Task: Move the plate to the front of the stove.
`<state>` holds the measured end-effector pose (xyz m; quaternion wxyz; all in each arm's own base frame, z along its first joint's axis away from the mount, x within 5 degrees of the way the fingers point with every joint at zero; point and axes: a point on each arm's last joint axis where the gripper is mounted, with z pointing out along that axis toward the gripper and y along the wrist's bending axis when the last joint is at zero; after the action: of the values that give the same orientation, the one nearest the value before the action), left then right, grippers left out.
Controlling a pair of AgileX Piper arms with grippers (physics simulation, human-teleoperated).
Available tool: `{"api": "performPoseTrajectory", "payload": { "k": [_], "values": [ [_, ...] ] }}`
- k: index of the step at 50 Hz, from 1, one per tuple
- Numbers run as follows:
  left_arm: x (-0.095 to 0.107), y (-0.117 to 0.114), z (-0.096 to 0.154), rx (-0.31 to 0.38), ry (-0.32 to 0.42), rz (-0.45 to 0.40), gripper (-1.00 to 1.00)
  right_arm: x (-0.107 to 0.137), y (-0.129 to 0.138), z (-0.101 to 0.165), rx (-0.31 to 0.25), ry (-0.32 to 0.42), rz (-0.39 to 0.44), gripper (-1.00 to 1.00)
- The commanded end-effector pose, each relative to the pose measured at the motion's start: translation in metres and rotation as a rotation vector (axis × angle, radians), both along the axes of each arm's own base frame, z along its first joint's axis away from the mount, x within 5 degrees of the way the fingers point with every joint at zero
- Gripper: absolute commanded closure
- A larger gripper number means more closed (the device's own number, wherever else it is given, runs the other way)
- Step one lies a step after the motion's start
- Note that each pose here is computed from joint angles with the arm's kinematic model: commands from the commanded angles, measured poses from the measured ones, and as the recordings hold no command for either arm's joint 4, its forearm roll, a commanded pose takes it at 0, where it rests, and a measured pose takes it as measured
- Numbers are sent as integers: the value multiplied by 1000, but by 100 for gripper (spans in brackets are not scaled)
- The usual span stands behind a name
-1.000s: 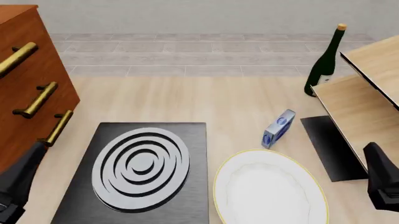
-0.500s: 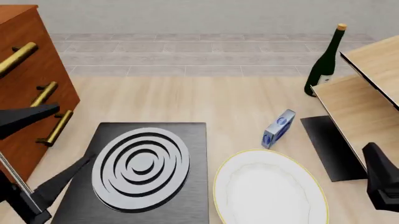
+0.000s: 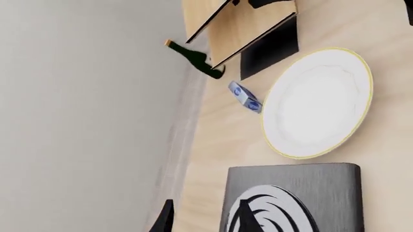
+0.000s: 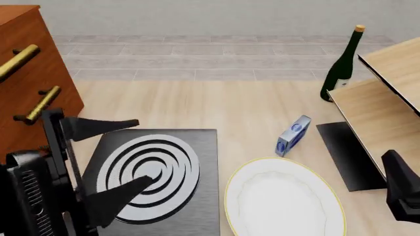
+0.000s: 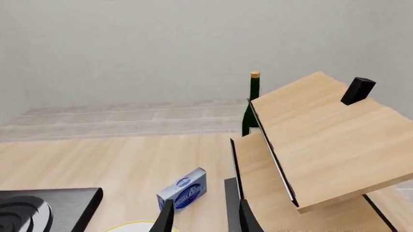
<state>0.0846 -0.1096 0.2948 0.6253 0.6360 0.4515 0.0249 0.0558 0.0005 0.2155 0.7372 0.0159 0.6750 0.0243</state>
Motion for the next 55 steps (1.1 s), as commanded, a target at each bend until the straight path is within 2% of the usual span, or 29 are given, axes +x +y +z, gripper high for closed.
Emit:
{"api": "performPoseTrajectory", "payload": {
  "k": [1,11,21,33,40,55],
  "values": [
    [1,-15,-6,114,-40,-81,-100,0,0,1,7,-1,1,-100],
    [1,-29,-23,200,-40,-148,-100,0,1,1,13,0,12,-100],
    [3,-60,-23,200,-32,-218,-100,0,1,1,15,0,18,-100],
    [-2,-100,-39,241,-34,-328,-100,0,1,0,20,-2,17,-100],
    [-6,-111,-49,273,-36,-370,-100,0,1,2,26,-7,14,-100],
    [-13,-133,-61,286,-12,-418,-100,0,1,1,35,-8,13,-100]
  ]
}}
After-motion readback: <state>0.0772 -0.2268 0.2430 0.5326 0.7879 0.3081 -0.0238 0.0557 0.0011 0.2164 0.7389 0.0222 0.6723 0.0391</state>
